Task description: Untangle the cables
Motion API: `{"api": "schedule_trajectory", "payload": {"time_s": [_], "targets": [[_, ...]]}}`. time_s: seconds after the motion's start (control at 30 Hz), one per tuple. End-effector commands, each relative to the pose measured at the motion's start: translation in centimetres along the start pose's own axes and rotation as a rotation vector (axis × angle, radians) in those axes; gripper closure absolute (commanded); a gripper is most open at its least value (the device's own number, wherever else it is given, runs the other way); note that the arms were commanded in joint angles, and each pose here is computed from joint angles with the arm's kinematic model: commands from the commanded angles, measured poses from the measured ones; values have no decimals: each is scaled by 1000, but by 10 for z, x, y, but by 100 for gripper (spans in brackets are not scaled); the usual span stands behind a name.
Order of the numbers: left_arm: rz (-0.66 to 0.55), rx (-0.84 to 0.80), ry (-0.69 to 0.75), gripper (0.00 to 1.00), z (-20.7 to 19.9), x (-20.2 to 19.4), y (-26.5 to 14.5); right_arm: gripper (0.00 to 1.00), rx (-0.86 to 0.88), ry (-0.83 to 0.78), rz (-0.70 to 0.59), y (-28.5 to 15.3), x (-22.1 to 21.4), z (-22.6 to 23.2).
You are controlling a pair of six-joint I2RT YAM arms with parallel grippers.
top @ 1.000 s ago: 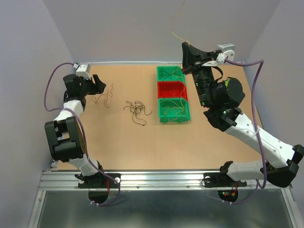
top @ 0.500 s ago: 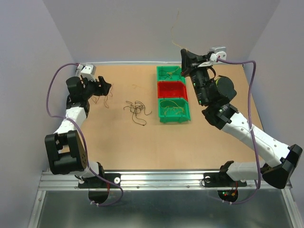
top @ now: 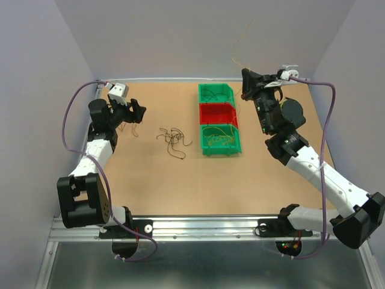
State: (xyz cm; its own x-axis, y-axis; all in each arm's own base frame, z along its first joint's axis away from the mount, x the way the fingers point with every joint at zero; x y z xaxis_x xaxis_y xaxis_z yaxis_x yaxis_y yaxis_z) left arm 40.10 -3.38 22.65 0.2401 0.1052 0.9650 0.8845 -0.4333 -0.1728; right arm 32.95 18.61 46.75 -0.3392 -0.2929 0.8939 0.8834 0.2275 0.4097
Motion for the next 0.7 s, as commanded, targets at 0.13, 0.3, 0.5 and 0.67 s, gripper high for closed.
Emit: {"api": "schedule_trajectory", "payload": {"time_s": [0.13, 0.3, 0.5, 0.67], "targets": [[-78, -28, 110, 23, -22, 22, -6, 99, 25, 90, 74, -17, -47, -18], [-72, -34, 137, 23, -30, 20, -5, 100, 81, 88, 186, -32, -94, -15], [-68, -42, 168, 23, -37, 19, -5, 99, 183, 86, 307, -43, -135, -2], [-63, -91, 200, 23, -56, 17, -3, 99, 279, 146, 377, -49, -151, 15]]}}
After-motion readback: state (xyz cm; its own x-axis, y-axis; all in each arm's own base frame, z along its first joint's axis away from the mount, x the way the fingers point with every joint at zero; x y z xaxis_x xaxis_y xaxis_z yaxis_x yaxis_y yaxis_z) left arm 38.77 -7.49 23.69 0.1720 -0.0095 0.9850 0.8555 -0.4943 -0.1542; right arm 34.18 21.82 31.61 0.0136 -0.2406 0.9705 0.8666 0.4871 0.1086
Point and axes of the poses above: each gripper's point midway between its finger pads, its own y axis out along the fingers, its own z axis along the line the jaws close on, x = y × z, the point moved 3 cm from there along -y, back along the fingers, and after that the axes turned 6 degrees about -y, right-handed, at the moved point
